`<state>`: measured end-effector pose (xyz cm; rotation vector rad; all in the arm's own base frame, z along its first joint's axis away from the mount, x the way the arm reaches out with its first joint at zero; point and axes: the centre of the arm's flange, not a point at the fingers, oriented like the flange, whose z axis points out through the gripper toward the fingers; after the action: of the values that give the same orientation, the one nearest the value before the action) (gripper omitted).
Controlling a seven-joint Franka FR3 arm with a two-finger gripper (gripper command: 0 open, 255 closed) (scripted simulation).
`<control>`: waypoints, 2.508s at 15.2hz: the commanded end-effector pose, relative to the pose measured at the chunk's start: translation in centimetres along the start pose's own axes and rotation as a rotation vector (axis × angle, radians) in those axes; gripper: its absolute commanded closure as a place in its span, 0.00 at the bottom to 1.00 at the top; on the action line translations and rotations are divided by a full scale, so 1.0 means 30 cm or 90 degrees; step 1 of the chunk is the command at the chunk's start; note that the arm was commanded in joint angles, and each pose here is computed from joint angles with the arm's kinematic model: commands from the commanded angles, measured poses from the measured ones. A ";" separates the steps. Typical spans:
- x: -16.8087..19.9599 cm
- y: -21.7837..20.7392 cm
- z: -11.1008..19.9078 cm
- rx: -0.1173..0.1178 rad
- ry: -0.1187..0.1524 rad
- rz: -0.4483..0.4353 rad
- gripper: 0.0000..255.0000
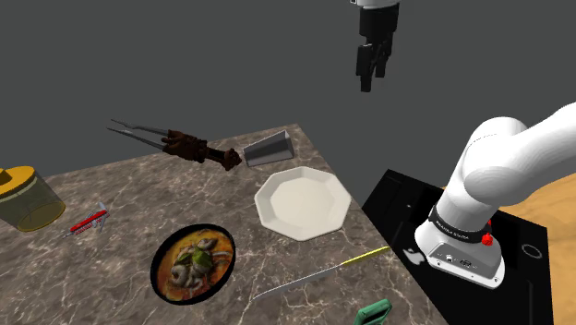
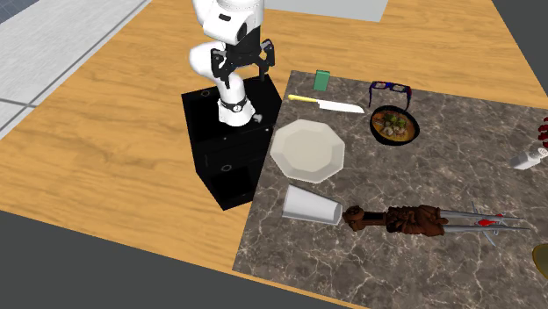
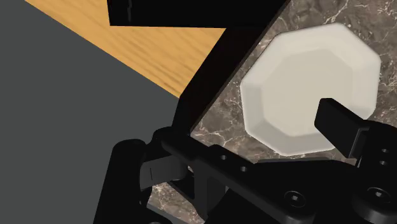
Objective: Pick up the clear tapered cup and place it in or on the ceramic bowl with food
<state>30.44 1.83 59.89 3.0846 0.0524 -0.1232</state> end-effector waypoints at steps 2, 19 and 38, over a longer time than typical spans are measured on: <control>0.012 0.038 0.030 0.017 0.012 -0.014 0.00; 0.416 0.482 0.615 0.312 0.214 -0.254 0.00; 0.954 0.425 1.088 0.548 0.375 -0.446 0.00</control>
<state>56.79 -12.21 26.09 3.5596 1.4331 0.9795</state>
